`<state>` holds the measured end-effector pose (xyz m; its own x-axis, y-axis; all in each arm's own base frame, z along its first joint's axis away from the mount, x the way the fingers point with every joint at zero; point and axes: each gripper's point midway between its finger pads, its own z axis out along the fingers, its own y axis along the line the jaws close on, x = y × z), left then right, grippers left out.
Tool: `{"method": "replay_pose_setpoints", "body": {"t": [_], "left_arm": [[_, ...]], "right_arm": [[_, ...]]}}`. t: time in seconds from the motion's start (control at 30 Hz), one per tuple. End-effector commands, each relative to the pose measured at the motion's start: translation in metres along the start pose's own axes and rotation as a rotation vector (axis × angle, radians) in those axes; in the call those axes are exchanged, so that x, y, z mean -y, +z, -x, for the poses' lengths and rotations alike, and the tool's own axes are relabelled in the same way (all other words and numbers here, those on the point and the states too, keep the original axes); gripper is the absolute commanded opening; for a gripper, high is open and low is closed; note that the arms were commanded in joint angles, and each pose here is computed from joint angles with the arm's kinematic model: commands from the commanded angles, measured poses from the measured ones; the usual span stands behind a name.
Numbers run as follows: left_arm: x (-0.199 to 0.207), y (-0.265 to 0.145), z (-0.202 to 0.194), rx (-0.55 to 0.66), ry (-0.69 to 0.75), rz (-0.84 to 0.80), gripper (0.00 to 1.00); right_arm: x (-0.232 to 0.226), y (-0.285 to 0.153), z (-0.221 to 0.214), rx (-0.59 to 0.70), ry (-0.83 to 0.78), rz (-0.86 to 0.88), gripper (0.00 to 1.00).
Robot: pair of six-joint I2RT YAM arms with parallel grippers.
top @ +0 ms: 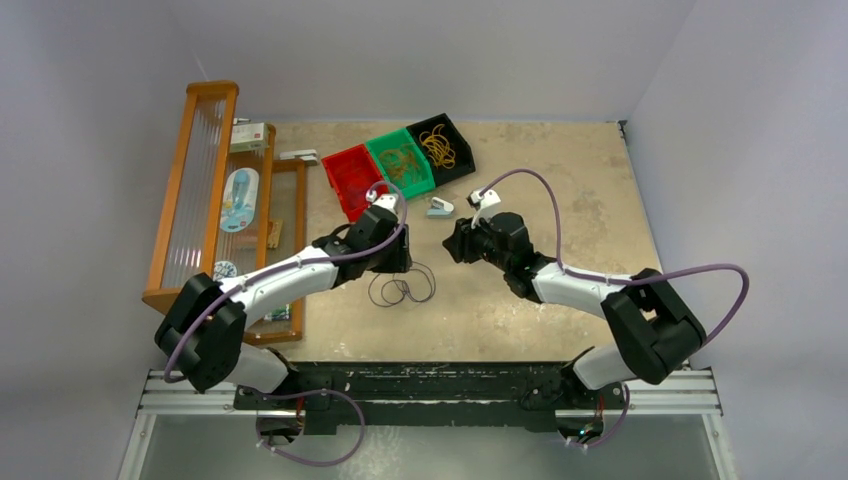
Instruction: Untangle the cables
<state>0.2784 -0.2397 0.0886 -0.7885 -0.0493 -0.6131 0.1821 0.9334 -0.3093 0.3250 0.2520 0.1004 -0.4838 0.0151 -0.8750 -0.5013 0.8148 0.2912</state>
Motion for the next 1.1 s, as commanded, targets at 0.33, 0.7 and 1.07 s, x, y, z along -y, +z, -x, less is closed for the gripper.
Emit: {"method": "replay_pose_setpoints", "body": {"t": [0.33,0.7,1.07], "left_arm": [[0.016,0.005,-0.033,-0.067,-0.063,0.006,0.43],[0.012,0.020,-0.052,-0.112,-0.053,0.025,0.40],[0.012,0.026,-0.049,-0.110,-0.014,0.040,0.15]], "right_arm": [[-0.009,0.002,0.017,0.047,0.065,0.032,0.45],[-0.011,0.001,0.014,0.042,0.073,0.040,0.44],[-0.011,0.001,0.015,0.048,0.074,0.044,0.44]]}}
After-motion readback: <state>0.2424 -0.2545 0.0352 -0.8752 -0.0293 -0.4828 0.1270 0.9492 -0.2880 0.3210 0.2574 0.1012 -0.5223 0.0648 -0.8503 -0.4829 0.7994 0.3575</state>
